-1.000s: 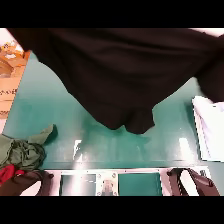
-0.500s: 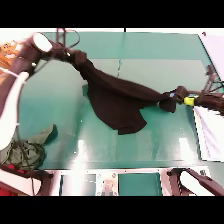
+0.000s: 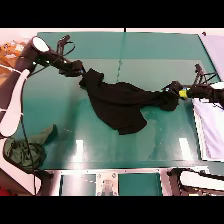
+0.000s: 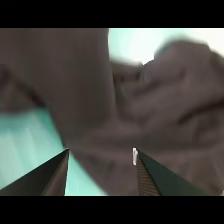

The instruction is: Fold the shirts.

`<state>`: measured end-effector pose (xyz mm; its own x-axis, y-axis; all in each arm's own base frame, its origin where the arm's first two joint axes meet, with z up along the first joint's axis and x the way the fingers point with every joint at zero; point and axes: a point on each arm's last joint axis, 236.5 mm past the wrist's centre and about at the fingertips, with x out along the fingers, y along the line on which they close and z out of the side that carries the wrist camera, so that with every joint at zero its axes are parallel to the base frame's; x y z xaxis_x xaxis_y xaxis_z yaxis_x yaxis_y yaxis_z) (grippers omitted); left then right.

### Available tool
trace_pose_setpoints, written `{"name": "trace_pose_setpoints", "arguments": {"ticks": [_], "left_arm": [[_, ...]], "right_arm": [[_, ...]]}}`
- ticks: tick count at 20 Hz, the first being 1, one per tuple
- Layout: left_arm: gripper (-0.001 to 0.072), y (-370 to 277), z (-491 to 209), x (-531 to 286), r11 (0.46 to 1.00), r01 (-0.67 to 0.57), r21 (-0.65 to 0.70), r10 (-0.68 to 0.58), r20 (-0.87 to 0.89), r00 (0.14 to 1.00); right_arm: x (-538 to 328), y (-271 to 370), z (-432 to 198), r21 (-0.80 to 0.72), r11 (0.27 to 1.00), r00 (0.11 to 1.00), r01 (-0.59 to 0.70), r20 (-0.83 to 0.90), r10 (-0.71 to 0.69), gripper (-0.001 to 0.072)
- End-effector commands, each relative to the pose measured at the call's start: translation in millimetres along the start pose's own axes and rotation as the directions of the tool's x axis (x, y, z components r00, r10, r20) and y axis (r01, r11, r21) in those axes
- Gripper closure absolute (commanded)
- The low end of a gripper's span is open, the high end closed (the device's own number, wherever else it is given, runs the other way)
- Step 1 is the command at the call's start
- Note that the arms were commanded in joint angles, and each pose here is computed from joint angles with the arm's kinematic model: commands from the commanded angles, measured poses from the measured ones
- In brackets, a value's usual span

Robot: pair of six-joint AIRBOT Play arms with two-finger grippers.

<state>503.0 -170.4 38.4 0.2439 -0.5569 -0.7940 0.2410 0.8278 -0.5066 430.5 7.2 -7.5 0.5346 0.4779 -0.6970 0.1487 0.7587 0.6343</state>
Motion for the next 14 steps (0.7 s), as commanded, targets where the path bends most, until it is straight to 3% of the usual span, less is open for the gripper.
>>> {"name": "trace_pose_setpoints", "arguments": {"ticks": [1, 2, 3, 4, 8, 11, 14], "left_arm": [[0.0269, 5.1, -41.7, -23.1, 0.997, 0.012, -0.072, -0.025, -0.189, 0.982], [0.0535, 3.5, -47.1, -25.0, 0.997, 0.015, -0.071, -0.030, -0.211, 0.977], [0.0669, 1.9, -53.7, -26.6, 0.997, 0.019, -0.070, -0.035, -0.239, 0.970], [0.0678, -0.6, -60.7, -28.6, 0.997, 0.026, -0.079, -0.046, -0.268, 0.962], [0.0679, -18.0, -101.2, -27.0, 0.996, -0.008, -0.089, -0.027, -0.380, 0.924], [0.0679, -35.6, -133.4, -1.7, 0.997, -0.051, -0.056, 0.031, -0.321, 0.946], [0.0678, -44.2, -164.4, 32.2, 0.992, -0.076, -0.105, 0.053, -0.208, 0.977]], "right_arm": [[-18.7, 6.0, -7.0, 0.029, 0.998, 0.994, -0.058, -0.089, 0.060, 0.0380], [-23.7, 4.2, -12.1, 0.052, 0.996, 0.991, -0.067, -0.112, 0.073, 0.0389], [-29.2, 0.9, -15.4, 0.068, 0.995, 0.988, -0.074, -0.129, 0.082, 0.0415], [-34.7, -3.5, -16.8, 0.085, 0.993, 0.987, -0.077, -0.135, 0.088, 0.0459], [-59.1, -36.5, -9.1, 0.174, 0.983, 0.993, -0.061, -0.091, 0.078, 0.0458], [-72.3, -67.0, -0.7, 0.249, 0.968, 0.999, -0.035, -0.023, 0.042, 0.0458], [-74.9, -83.8, 2.8, 0.280, 0.960, 1.000, -0.013, 0.014, 0.010, 0.0458]]}}
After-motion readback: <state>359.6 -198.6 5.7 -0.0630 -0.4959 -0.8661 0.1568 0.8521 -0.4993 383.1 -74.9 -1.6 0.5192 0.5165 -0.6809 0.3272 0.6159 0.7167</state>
